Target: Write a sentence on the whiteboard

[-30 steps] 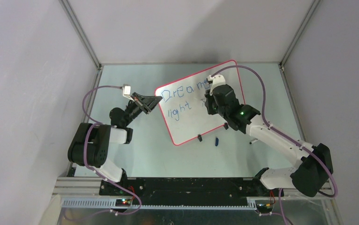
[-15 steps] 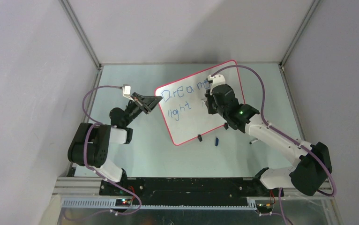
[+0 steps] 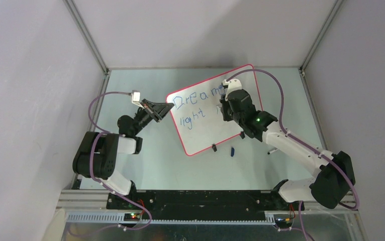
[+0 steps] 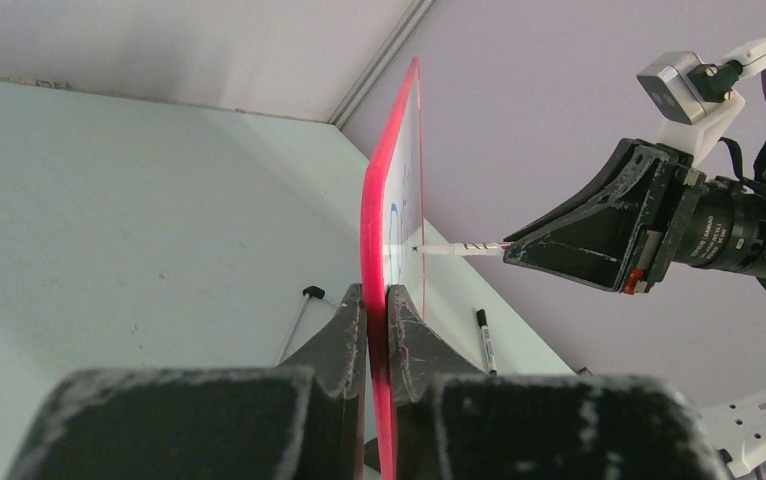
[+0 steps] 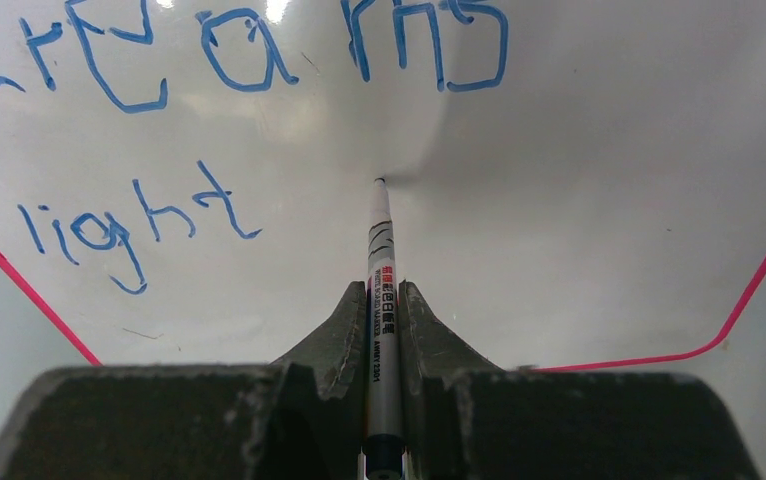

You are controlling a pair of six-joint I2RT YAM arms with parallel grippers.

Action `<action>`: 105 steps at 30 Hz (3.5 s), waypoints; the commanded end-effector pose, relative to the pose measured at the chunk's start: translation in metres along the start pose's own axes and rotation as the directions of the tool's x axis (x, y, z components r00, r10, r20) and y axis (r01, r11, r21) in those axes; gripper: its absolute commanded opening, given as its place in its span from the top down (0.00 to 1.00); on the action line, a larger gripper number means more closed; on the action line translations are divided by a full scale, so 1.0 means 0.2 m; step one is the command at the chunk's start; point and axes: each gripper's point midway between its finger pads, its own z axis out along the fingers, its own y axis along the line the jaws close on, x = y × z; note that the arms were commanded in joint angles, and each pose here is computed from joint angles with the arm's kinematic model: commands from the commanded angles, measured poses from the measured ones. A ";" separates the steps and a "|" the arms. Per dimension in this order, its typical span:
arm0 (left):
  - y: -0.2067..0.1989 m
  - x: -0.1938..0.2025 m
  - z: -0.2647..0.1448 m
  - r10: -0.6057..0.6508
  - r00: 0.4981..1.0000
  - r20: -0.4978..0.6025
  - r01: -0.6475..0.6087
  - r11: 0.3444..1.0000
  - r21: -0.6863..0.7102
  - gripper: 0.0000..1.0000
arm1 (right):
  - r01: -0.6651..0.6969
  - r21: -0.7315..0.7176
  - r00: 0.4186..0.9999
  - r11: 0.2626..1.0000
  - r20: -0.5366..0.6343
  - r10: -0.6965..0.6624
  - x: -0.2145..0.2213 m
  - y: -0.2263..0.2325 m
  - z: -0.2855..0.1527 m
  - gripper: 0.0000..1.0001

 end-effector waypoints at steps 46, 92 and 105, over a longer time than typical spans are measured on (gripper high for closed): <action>-0.06 -0.03 0.00 0.126 0.992 0.027 -0.127 0.991 0.045 1.00 | 0.005 -0.040 1.000 0.999 -0.012 -0.006 -0.03 0.06 0.01 1.00; -0.06 -0.03 0.00 0.124 0.992 0.027 -0.125 0.991 0.045 1.00 | -0.105 0.067 0.994 0.992 0.045 0.102 -0.12 -0.20 0.00 1.00; -0.06 -0.03 0.00 0.124 0.992 0.027 -0.126 0.991 0.044 1.00 | -0.115 0.081 0.993 0.990 0.047 0.111 -0.12 -0.21 0.02 1.00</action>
